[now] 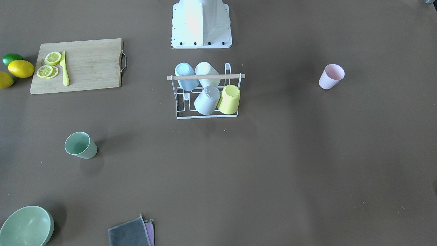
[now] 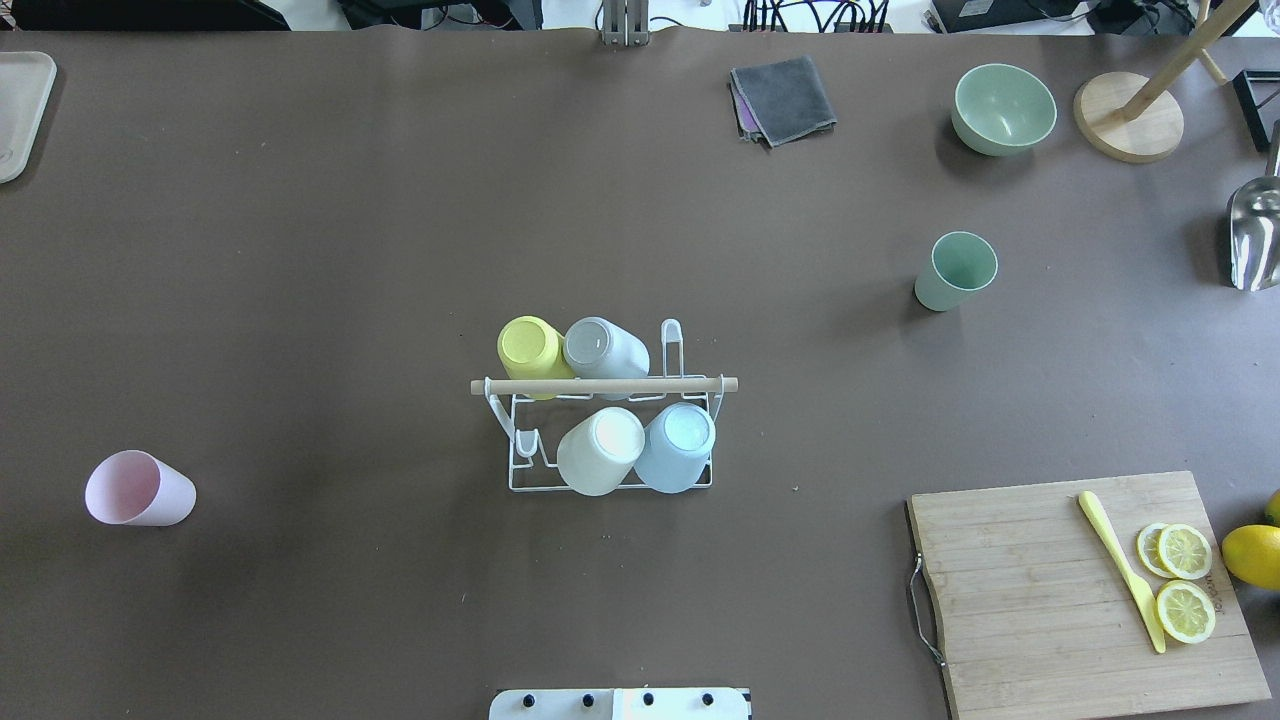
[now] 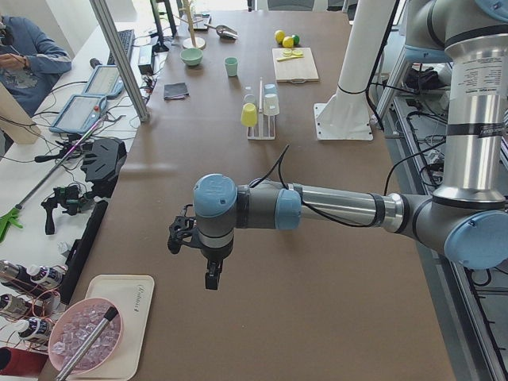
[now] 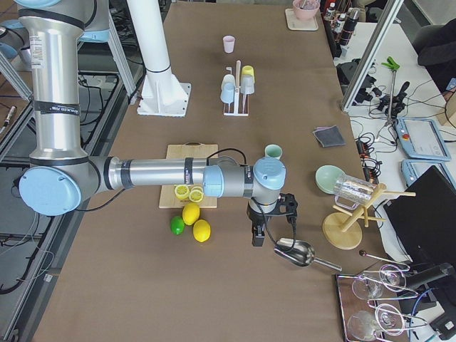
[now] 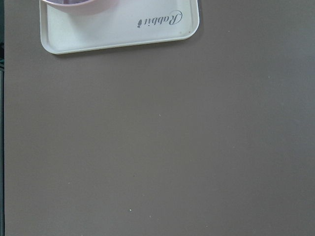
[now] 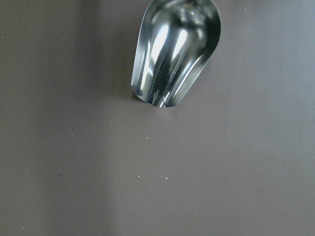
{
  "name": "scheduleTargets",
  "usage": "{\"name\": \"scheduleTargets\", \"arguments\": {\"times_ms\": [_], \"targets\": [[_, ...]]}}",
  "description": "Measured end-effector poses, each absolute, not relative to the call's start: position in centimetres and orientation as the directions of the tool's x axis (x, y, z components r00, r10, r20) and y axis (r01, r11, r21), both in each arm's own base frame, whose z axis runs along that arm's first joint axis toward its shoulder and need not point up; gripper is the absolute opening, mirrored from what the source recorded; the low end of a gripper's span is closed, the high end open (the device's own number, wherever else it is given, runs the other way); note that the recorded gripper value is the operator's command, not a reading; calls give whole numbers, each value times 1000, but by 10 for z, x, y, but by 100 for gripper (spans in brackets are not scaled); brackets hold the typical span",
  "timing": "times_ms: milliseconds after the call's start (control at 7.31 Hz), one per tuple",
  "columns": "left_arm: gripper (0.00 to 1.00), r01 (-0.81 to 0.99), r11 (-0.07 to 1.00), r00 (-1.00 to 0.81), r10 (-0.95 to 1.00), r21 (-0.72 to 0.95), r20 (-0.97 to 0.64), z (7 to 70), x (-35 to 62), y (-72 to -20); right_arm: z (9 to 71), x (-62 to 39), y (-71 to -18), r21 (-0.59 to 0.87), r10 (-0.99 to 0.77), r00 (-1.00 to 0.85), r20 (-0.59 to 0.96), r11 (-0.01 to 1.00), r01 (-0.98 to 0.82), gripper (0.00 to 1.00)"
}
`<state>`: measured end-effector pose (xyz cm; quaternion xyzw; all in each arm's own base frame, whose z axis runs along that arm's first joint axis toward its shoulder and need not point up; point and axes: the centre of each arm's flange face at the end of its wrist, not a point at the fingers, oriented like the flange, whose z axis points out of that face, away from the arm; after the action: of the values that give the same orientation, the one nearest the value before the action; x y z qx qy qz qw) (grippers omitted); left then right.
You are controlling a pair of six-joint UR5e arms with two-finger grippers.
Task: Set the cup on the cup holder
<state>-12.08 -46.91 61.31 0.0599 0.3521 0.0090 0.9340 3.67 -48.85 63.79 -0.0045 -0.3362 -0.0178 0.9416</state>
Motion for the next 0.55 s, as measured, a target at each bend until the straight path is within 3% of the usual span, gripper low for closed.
{"name": "scheduleTargets", "arguments": {"times_ms": [547], "targets": [[98,24,992,752,62,122,-656,613,-121,-468,646,36,-490,24,-41,771,636,999,34,100]]}}
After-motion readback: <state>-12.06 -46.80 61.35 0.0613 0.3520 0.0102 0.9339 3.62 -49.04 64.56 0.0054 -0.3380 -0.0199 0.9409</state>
